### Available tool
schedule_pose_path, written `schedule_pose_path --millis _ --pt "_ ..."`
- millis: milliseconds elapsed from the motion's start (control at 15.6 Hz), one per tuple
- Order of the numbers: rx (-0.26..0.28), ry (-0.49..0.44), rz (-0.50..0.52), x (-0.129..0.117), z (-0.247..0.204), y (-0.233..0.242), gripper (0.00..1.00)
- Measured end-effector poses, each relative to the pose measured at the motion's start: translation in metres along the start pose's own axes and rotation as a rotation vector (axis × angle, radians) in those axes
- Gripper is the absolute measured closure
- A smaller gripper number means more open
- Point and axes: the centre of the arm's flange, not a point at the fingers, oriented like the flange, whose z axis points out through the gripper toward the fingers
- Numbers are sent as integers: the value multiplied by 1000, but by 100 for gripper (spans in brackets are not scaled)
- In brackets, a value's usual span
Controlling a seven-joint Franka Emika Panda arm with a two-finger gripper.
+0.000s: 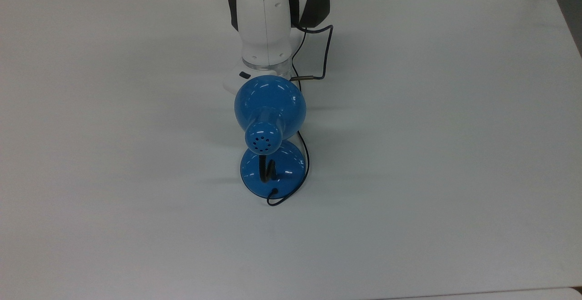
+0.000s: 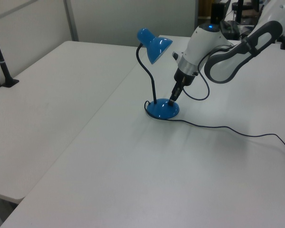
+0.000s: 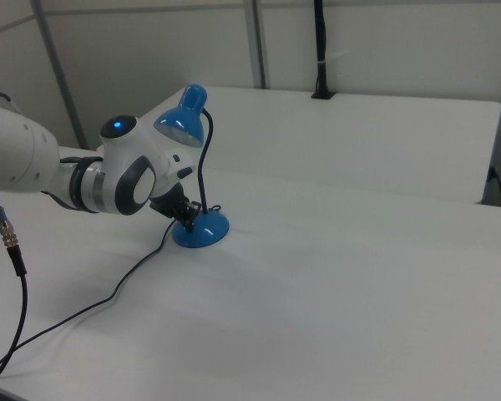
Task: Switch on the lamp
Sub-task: 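Press down on the switch on the blue lamp base with the gripper, then lift the gripper up and away from the lit lamp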
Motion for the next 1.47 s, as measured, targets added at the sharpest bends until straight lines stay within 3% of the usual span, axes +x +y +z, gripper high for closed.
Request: schedule_pose_path --millis 1023,1215,1471 --pt "-5 7 14 13 6 11 99" --pt "-12 -97 14 13 -9 13 99" --pt "-30 -232 13 11 -63 13 99"
